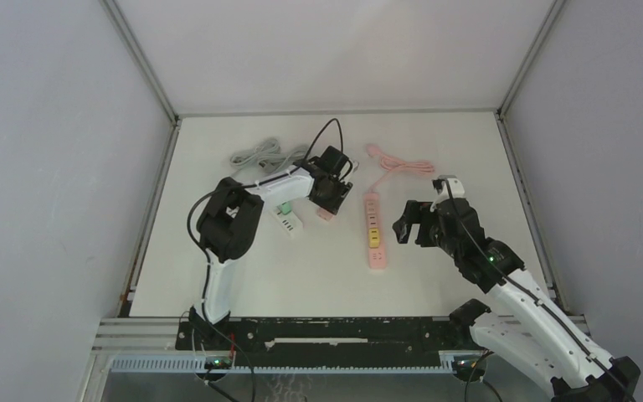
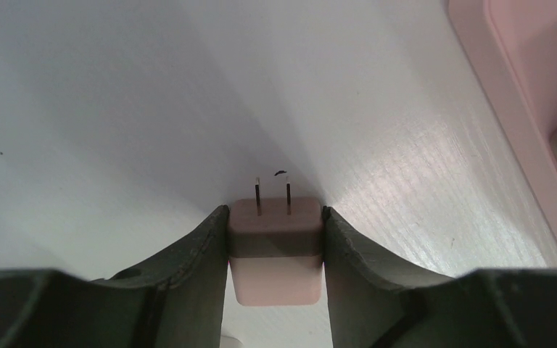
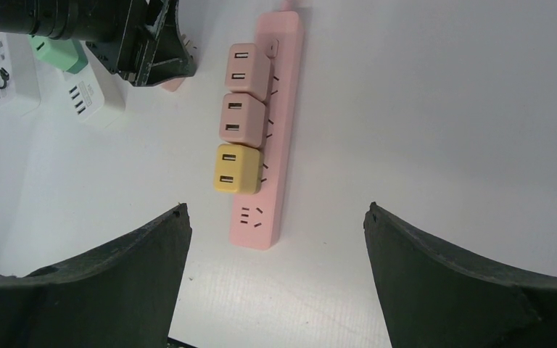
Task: Insert the plug
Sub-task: Pick up the plug from the center of the board.
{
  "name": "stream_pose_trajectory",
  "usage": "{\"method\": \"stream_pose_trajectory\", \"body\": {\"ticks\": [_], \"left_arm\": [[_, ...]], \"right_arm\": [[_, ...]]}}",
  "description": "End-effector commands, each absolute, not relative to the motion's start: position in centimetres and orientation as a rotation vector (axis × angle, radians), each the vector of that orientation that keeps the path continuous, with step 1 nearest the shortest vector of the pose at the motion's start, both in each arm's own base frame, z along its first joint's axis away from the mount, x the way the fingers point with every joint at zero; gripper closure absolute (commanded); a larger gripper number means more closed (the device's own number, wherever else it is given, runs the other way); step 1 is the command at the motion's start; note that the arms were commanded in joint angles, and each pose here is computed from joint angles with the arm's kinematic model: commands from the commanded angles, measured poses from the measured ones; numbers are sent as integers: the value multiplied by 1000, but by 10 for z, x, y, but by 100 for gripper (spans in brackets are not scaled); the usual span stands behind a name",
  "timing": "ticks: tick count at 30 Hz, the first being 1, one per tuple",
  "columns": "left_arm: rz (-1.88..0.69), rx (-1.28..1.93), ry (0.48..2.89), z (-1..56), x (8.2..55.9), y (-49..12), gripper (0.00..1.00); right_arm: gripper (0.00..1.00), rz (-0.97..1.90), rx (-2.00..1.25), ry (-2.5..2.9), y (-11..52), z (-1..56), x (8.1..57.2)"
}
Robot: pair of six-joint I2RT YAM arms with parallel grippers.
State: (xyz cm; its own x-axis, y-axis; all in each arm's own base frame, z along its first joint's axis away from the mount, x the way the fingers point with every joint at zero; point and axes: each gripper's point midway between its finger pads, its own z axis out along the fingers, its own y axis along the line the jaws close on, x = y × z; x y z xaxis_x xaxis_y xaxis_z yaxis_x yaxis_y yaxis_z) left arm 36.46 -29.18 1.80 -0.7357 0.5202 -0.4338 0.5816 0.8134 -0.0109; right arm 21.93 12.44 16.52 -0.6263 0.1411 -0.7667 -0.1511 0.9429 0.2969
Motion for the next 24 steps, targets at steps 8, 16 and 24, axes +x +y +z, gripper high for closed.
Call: {"method": "stream_pose_trajectory", "body": {"ticks": [8,16,24], "left_arm": [[-470,576,2526,62,346,-302,73],[-793,219,2405,105,326,-315,76],[-1259,-153,2251,148,294,-332,82]], "right_arm": [[6,536,-88,2113,175,178,225],[6,562,-134,2054,210,183,221],[6,567,-148,1970,234,194,219]]}}
